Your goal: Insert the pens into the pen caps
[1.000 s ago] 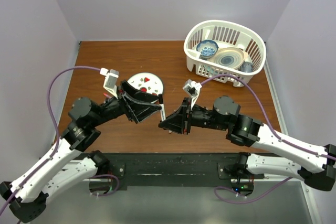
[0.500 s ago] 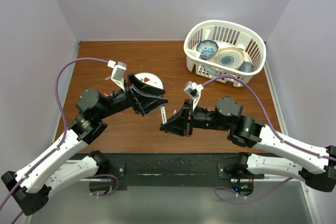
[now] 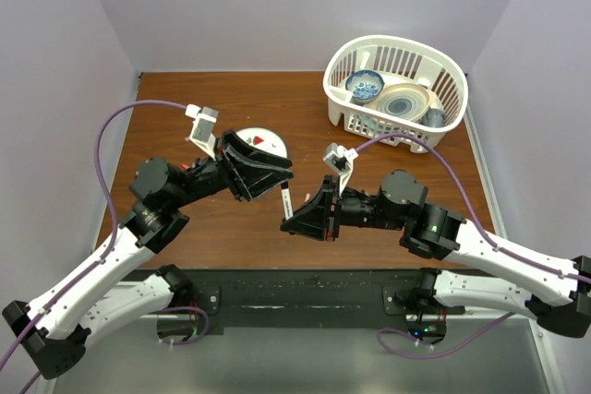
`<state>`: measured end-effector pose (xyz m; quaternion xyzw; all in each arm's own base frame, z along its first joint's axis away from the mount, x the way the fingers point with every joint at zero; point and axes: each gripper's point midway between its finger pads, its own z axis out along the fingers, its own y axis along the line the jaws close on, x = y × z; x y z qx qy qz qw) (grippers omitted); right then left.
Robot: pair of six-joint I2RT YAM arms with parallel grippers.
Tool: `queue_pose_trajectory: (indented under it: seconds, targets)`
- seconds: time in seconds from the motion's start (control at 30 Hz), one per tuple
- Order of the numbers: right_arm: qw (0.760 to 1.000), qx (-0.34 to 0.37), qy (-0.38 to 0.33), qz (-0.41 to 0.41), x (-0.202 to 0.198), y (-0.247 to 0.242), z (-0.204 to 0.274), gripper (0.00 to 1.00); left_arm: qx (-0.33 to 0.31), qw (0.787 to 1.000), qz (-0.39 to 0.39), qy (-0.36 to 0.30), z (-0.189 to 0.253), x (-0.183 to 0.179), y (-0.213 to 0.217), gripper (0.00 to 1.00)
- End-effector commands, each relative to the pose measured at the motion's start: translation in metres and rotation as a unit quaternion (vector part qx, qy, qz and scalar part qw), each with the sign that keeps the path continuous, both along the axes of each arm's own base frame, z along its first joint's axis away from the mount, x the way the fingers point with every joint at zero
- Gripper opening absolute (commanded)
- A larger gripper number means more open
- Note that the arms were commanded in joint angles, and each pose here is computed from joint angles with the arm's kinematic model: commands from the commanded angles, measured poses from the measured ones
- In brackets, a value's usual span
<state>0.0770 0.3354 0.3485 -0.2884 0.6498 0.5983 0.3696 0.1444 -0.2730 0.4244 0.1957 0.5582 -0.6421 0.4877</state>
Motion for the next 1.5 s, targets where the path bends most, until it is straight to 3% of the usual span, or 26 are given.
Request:
queue_pose_trajectory:
  seconds: [0.0,0.03,0.07,0.3,0.67,0.73,0.83,0.97,1.1,1.23,1.47]
  targets:
    - [1.0,0.022,-0.004,0.013,-0.005,0.002,0.011,0.0,-0.019,0.999,-0.017,-0.033,0.019,-0.011,0.003,0.11]
    - [1.0,0.025,-0.004,0.011,-0.004,0.002,0.012,0.0,-0.018,0.999,-0.022,-0.032,0.018,-0.012,0.003,0.01]
    - [1.0,0.028,-0.003,0.009,-0.004,0.002,0.014,0.0,-0.024,0.999,-0.032,-0.03,0.018,-0.016,0.002,0.0]
    - [0.995,0.074,-0.056,-0.019,0.008,0.003,0.069,0.0,-0.047,0.992,-0.111,0.021,-0.013,-0.042,0.002,0.0]
    - [0.977,0.114,-0.162,-0.085,0.03,-0.011,0.124,0.0,-0.038,0.987,-0.118,0.106,-0.043,-0.045,0.005,0.0]
    - [0.982,0.084,-0.154,-0.073,0.033,-0.001,0.12,0.0,-0.016,0.986,-0.122,0.115,-0.06,-0.045,0.003,0.0]
    - [0.981,0.076,-0.156,-0.091,0.044,-0.004,0.135,0.0,0.019,0.985,-0.122,0.117,-0.083,-0.044,0.0,0.0]
    - [0.977,0.08,-0.152,-0.123,0.065,-0.009,0.153,0.0,0.017,0.985,-0.134,0.105,-0.096,-0.052,0.002,0.0]
    - [0.975,0.091,-0.148,-0.137,0.078,-0.005,0.164,0.0,0.067,0.987,-0.109,0.098,-0.119,-0.049,0.004,0.0]
    - [0.976,0.093,-0.146,-0.133,0.087,0.007,0.172,0.0,0.02,0.983,-0.156,0.09,-0.11,-0.064,0.005,0.0]
    - [0.967,0.132,-0.167,-0.142,0.1,0.01,0.195,0.0,0.007,0.976,-0.198,0.092,-0.109,-0.073,0.002,0.0]
